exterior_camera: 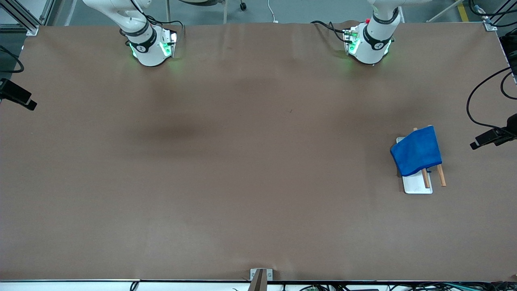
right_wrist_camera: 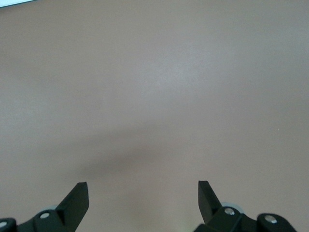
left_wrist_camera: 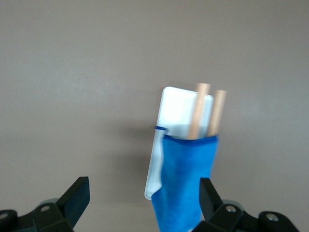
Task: Right arm passes towel to left arm to hang
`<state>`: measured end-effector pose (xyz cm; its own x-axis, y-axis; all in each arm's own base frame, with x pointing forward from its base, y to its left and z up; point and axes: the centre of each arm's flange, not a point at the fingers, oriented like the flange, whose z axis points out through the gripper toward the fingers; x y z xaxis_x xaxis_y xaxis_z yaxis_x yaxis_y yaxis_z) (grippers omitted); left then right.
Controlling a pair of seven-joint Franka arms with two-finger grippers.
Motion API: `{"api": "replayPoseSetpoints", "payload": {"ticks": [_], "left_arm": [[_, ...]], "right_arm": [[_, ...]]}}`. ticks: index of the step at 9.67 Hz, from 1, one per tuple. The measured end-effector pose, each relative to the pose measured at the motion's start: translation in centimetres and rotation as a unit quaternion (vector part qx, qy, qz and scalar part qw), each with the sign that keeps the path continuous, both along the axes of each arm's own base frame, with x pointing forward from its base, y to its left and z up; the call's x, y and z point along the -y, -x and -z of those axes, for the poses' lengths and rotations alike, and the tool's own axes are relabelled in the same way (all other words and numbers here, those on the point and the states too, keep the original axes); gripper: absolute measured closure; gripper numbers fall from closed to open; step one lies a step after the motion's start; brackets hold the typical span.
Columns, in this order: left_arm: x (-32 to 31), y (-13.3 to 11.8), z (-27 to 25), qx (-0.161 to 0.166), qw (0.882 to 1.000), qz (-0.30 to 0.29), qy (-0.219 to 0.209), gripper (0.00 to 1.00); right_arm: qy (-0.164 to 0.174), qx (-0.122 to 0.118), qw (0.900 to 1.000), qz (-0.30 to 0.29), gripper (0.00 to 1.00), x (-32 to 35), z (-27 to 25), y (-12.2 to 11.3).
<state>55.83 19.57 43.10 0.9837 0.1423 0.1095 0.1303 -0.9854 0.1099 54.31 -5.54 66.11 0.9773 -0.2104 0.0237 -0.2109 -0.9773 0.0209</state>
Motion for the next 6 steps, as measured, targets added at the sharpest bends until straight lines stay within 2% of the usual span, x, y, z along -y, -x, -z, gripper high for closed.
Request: {"api": "replayPoseSetpoints", "payload": {"ticks": [3, 6], "left_arm": [[10.6, 1.6, -8.0, -0.026, 0.998, 0.031, -0.038, 0.0], [19.2, 3.2, -15.9, -0.039, 0.997, 0.051, -0.044, 0.0]], "right_arm": [[0.0, 0.0, 1.0, -0.001, 0.0, 0.1, 0.0, 0.0], [0.0, 0.0, 1.0, -0.001, 0.0, 0.2, 0.0, 0.0]]}}
